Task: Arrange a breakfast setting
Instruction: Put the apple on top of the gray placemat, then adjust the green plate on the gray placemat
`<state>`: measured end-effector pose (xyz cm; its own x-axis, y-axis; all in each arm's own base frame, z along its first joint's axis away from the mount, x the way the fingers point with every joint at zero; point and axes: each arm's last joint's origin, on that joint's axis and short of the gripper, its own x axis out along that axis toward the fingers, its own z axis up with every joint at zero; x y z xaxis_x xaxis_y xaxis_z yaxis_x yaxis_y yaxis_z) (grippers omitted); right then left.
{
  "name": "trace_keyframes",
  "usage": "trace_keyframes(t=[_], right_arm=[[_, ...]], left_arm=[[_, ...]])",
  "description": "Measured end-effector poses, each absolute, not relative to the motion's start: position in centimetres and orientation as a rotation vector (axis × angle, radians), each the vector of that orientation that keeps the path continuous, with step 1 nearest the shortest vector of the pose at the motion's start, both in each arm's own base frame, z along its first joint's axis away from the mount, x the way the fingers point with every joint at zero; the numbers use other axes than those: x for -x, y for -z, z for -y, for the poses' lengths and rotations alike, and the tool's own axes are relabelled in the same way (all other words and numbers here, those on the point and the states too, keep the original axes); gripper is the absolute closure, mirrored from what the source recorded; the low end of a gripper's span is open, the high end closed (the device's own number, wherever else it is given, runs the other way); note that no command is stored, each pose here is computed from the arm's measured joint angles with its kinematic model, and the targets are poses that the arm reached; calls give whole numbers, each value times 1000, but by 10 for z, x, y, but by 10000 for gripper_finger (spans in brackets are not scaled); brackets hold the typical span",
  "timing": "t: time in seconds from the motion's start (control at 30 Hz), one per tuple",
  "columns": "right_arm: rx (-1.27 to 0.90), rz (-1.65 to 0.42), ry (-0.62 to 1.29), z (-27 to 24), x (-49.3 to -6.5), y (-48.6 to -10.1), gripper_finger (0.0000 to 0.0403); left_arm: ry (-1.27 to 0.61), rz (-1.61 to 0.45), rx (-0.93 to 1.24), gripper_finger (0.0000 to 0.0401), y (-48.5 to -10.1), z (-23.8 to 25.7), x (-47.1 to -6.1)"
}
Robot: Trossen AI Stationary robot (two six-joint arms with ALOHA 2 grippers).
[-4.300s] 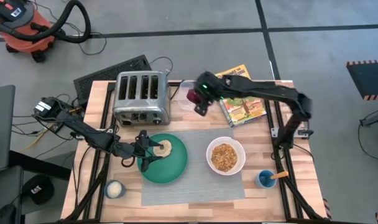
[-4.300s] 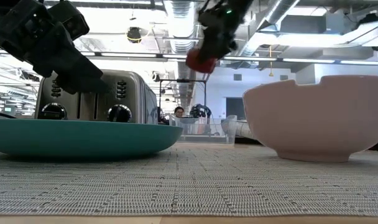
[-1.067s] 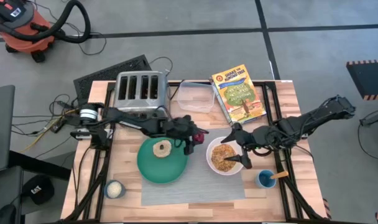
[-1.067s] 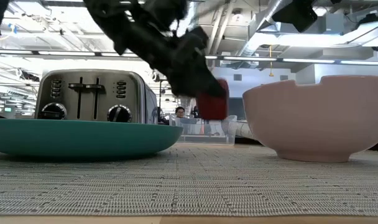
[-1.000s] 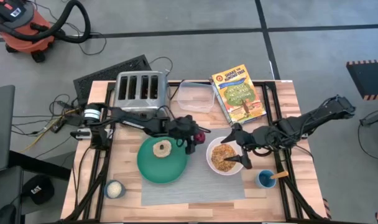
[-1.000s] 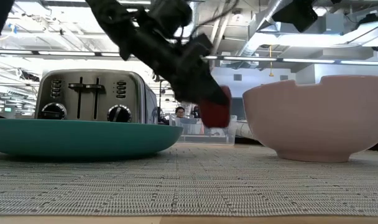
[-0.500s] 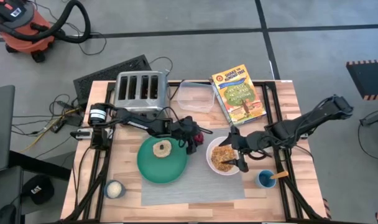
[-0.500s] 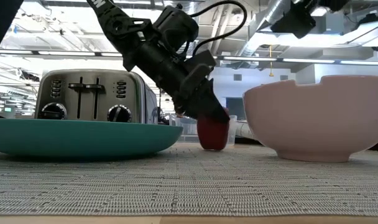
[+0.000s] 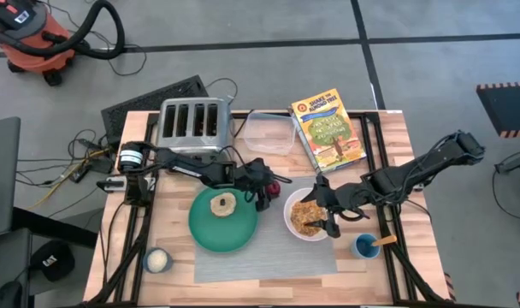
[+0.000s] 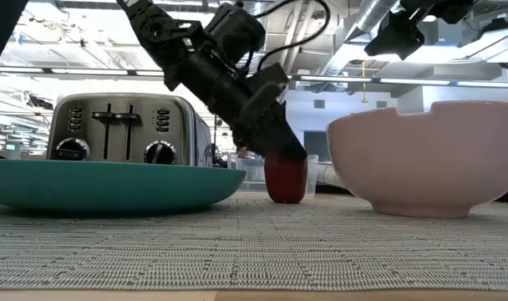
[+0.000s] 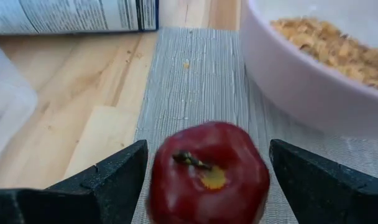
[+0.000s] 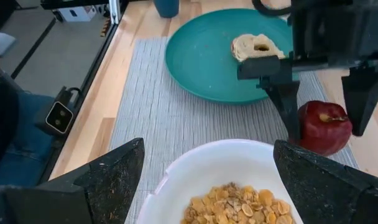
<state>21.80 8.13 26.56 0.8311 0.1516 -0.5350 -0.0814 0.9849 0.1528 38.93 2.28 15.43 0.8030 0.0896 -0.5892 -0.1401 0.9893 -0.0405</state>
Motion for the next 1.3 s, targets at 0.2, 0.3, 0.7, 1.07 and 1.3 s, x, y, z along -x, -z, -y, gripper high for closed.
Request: trace_keyframes(t=[0.2,0.3,0.7,1.07,1.3], right_arm=[[-139,-574,-122,-81,-218,-266,20],[-152,-577,-117,-81,-218,-266,20],[-158,-582,-102,-77,-219,-265,20],[-150,-582,-106,-77,-219,-265,20],[-165,-586,-106,-77,-219,-265,20]], left_arm=[[-169,-586,58,79,-183,-24,-381],[-166,-551,42,79,-202,-23,-375],[-126,-739,27,78,-267,11,-302],[-52,-912,62,78,-201,53,-289],[-18,-957,36,78,-150,63,-322]])
